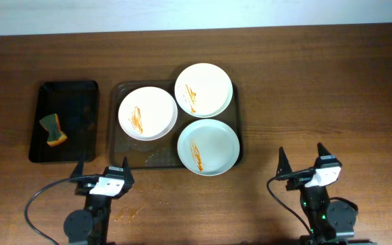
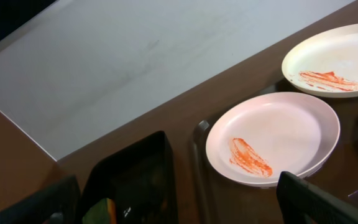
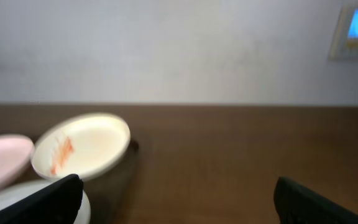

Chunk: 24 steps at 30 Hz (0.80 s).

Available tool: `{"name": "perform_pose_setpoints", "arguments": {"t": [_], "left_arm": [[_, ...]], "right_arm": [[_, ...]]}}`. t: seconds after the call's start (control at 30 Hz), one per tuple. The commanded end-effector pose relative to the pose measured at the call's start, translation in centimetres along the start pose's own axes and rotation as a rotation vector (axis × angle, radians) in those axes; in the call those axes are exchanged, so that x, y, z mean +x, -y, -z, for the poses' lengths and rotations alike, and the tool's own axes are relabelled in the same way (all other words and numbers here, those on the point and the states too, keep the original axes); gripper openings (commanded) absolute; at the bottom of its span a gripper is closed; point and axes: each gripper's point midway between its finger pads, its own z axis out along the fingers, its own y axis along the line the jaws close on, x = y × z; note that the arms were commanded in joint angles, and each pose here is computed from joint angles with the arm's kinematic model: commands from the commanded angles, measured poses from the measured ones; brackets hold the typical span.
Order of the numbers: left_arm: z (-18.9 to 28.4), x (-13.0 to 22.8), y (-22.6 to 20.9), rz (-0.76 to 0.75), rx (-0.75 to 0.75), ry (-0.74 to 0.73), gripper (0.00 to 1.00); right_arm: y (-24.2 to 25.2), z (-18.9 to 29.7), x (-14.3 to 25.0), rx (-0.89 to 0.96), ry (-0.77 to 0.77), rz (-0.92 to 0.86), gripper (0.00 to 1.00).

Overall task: Clean dirty plates on tray and stack at the side
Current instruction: 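Raise both arms from rest toward the trays, then grip the rim of the pinkish plate with the right gripper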

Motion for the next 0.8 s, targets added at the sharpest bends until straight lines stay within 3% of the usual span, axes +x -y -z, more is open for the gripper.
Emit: {"name": "perform_pose_setpoints", "arguments": {"t": [0.0, 0.2, 0.4, 0.6, 0.77], "left_arm": [[0.1, -1.5, 0.7, -0.02, 0.048, 0.076, 0.99], [0.6, -5.0, -0.2, 0.04, 0.053, 0.165, 0.99], [-0.1, -7.5, -1.0, 0.048, 0.106, 0.14, 0.99], [-4.5, -10.4, -1.1, 0.094, 0.295, 0.016, 1.0], [-9.4, -11.3, -1.4, 0.167, 0.448, -0.189, 0.99]], "right_arm": [[-0.8, 0.1, -1.4, -0.043, 0.044, -0.015, 0.98], [-1.3, 1.1, -6.6, -0.059, 0.137, 0.008, 0.98], [-1.3, -0.3, -9.0, -0.053, 0.048, 0.033, 0.98], [-1.6, -5.1, -11.2, -0.087, -0.118, 0.026, 0.98], [-2.0, -8.1, -10.0, -0.125, -0.344, -0.015, 0.98]]}}
